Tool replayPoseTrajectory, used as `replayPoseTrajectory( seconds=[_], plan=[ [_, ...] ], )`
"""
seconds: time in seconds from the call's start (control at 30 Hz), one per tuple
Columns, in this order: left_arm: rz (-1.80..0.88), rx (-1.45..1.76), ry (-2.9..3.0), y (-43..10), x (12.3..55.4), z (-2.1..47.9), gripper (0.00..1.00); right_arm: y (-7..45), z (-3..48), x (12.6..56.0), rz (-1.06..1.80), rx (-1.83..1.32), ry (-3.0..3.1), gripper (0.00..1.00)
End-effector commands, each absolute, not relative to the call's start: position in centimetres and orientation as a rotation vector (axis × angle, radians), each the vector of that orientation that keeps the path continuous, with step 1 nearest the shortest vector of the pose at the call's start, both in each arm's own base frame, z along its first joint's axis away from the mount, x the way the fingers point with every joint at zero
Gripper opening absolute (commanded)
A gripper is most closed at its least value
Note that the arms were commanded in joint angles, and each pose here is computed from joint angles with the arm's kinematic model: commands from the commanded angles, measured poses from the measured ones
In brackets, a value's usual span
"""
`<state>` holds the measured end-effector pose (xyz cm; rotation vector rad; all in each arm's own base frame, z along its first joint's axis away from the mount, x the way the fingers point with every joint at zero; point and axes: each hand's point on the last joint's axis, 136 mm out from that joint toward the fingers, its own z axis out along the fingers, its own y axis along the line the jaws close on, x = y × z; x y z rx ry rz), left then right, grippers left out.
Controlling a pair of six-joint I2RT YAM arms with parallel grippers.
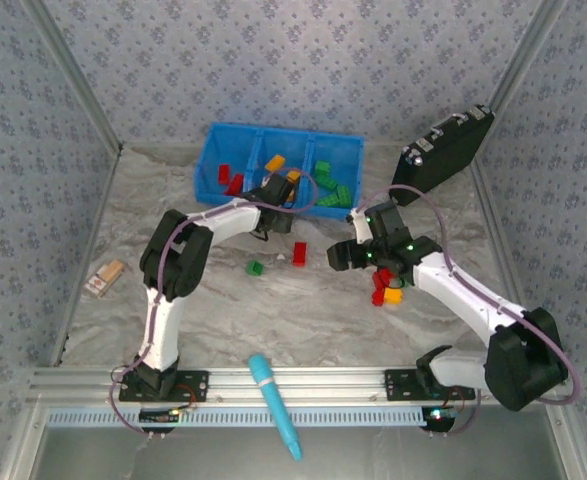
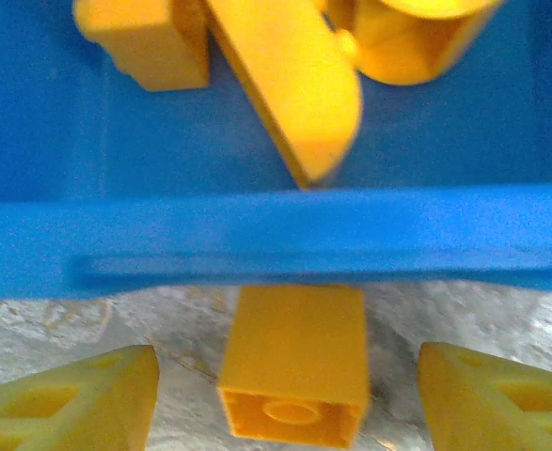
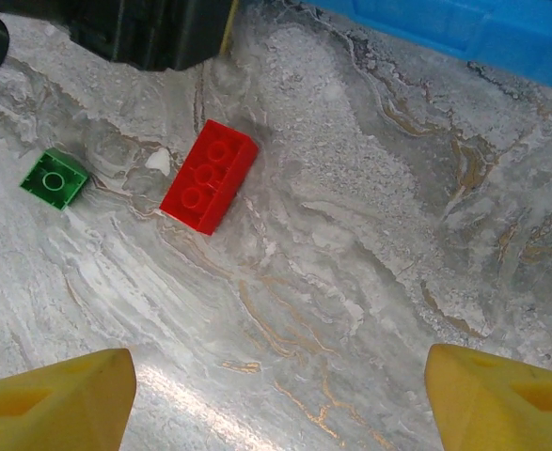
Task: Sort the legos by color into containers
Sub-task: Pick up the lego from the center of the table.
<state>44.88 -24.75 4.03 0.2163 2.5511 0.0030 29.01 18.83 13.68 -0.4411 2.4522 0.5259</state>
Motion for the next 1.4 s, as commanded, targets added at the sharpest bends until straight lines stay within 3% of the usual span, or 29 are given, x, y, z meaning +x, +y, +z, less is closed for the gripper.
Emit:
replayPoseTrajectory(
  seconds=[0.0, 0.33, 0.67, 1.07, 1.37],
  plan=[
    [-0.025, 0.215, 2.535, -24.8, 46.2, 3.7, 0.72, 19.0, 14.4, 29.6, 0.509, -0.411, 2.463, 0.82],
    [-0.14, 0.195, 2.55, -25.1, 47.2, 2.0, 0.72, 21.1, 14.2, 30.9, 0.482, -0.443, 2.491, 0.81],
    [-0.213, 0.148, 2.581, -25.2, 46.9, 0.7, 0.52, 22.5, 14.3, 31.5, 0.438, -0.506, 2.483, 0.81],
    [-0.156, 0.138, 2.632, -24.4, 44.6, 0.0, 0.35, 20.8, 15.2, 30.3, 0.405, -0.478, 2.434, 0.81],
    [-0.084, 0.17, 2.623, -23.2, 41.8, 3.8, 0.31, 19.1, 16.2, 28.8, 0.385, -0.464, 2.386, 0.82]
  ],
)
